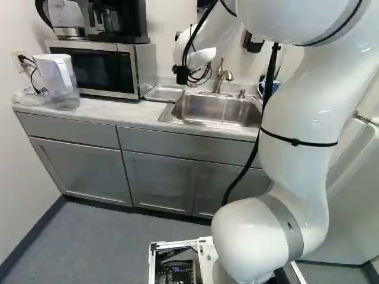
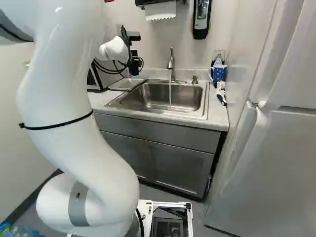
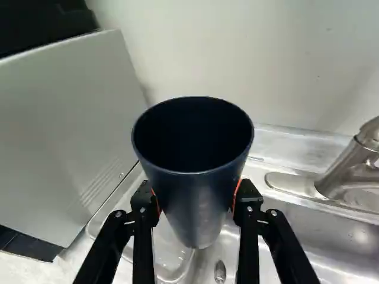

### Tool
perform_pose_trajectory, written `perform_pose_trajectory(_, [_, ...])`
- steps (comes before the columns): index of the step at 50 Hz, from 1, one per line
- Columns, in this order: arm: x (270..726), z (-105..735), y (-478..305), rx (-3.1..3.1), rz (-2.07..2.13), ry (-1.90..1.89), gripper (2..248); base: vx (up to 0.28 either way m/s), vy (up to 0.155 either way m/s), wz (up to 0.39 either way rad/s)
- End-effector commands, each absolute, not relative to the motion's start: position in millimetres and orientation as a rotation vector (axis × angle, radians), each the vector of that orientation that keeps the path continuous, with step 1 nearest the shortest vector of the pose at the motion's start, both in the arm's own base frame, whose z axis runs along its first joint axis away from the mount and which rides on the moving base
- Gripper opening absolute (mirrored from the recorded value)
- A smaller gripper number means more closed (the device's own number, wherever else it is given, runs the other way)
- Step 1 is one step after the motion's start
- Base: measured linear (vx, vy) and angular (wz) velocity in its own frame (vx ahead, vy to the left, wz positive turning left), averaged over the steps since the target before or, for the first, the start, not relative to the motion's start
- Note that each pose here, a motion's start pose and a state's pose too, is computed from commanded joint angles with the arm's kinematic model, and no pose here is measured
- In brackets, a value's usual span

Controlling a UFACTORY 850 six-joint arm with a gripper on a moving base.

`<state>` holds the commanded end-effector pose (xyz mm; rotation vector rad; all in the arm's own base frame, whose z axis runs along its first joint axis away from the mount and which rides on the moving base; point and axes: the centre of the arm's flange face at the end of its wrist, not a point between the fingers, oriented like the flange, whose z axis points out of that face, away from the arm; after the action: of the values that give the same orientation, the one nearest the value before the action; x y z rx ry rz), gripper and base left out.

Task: Rinse the cup and place it in the tray

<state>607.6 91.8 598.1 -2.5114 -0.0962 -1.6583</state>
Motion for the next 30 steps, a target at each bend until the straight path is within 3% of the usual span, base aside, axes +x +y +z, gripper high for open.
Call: perform_pose_trajectory(30, [653.2,558.8,138.4,-2.517,-1.592,-0.171,125,0.000,0.000,0.000])
